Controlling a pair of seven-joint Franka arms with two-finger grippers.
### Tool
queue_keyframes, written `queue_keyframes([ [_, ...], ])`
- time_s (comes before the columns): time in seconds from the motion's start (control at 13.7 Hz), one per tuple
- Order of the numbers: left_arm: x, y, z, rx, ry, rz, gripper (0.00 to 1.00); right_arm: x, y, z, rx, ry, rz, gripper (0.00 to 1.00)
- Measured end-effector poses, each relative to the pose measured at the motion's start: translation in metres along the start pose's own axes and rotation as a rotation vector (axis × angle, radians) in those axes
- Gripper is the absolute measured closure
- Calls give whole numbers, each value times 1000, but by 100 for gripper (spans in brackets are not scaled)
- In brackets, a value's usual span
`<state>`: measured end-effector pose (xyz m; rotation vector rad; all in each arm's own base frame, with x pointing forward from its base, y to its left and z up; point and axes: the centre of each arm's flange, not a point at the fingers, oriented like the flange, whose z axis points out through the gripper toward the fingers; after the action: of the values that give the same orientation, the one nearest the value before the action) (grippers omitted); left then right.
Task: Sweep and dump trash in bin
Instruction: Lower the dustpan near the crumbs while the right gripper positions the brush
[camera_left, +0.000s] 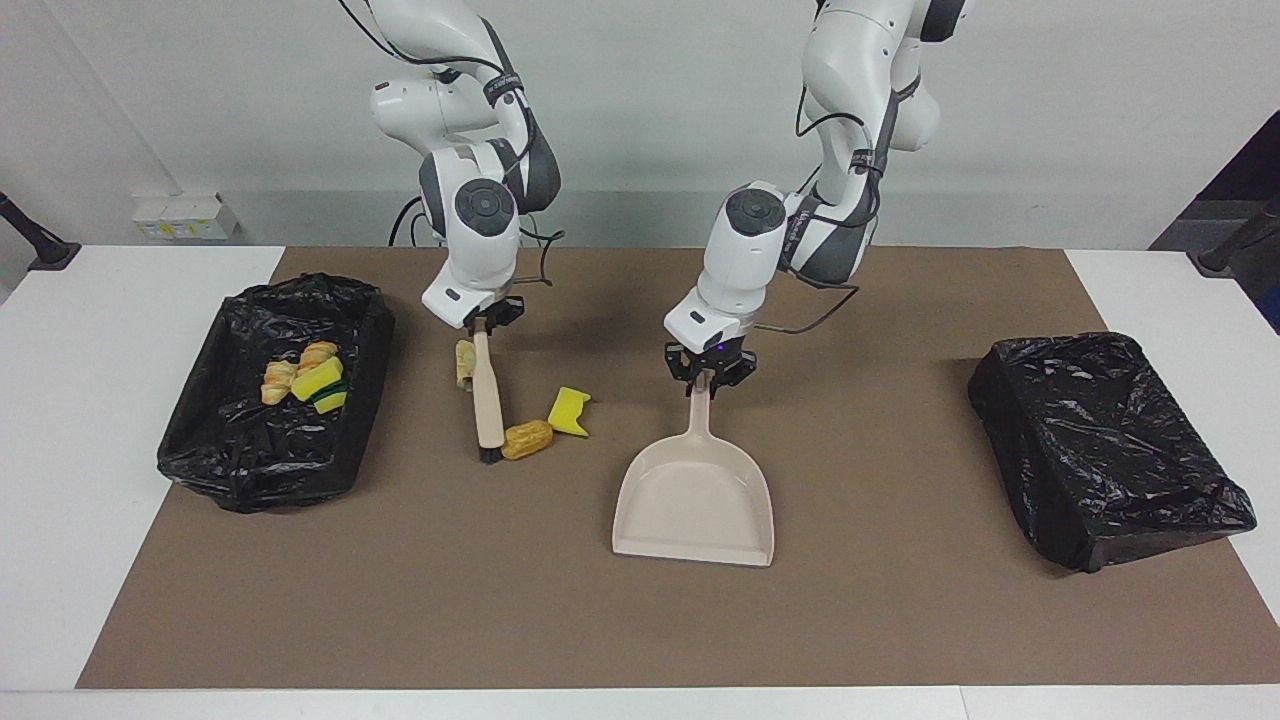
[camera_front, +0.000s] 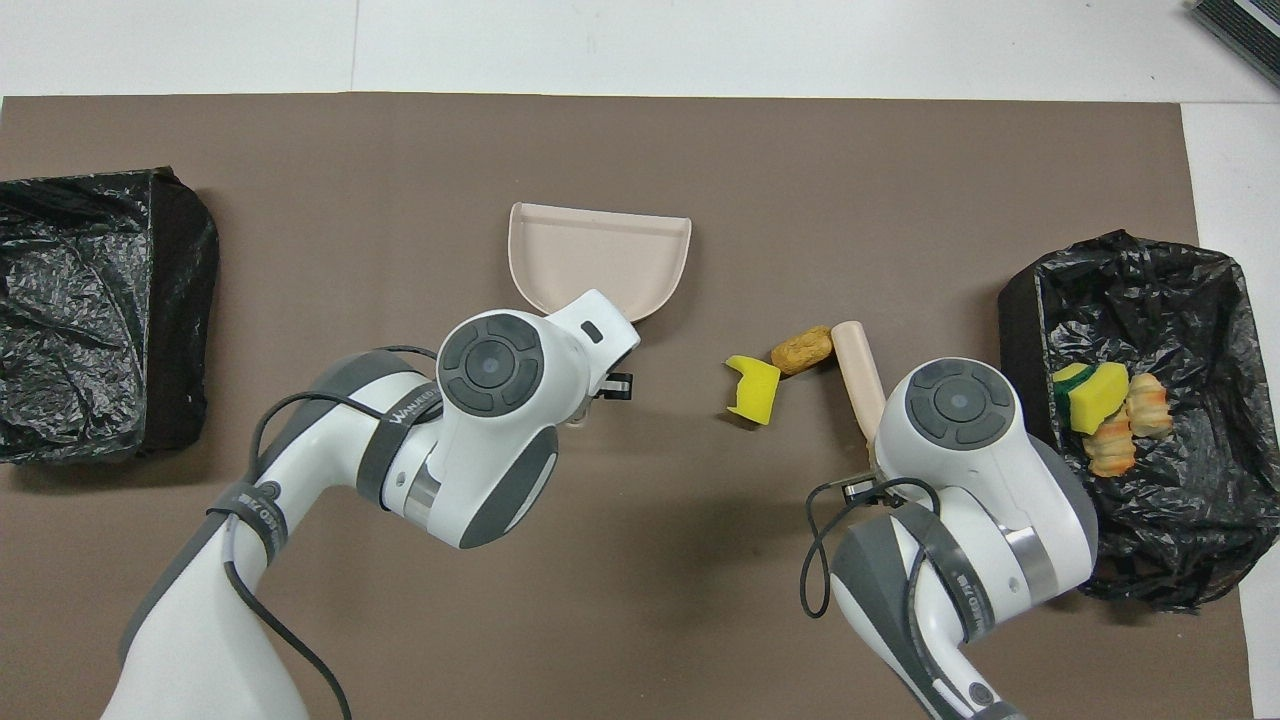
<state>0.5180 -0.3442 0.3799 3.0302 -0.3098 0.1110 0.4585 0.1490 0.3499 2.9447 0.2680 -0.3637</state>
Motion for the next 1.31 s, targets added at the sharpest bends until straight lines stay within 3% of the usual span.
queue_keyframes([
  [0.29,6,-88,-59,19,-78,282,67,-3,0,-35,20,3,18,74],
  [0.66,-8,-148,-80,-31,-198,753,67,-47,19,-54,-70,-70,195,74],
  [0.87,-12,-144,-75,-64,-215,998,67,-72,49,-17,-64,-95,272,74],
  [1.02,-18,-130,-65,-73,-222,1081,67,-75,59,10,-46,-86,296,74],
  [1.31,-39,-79,-33,-45,-185,1212,67,-60,20,36,8,-60,254,74],
])
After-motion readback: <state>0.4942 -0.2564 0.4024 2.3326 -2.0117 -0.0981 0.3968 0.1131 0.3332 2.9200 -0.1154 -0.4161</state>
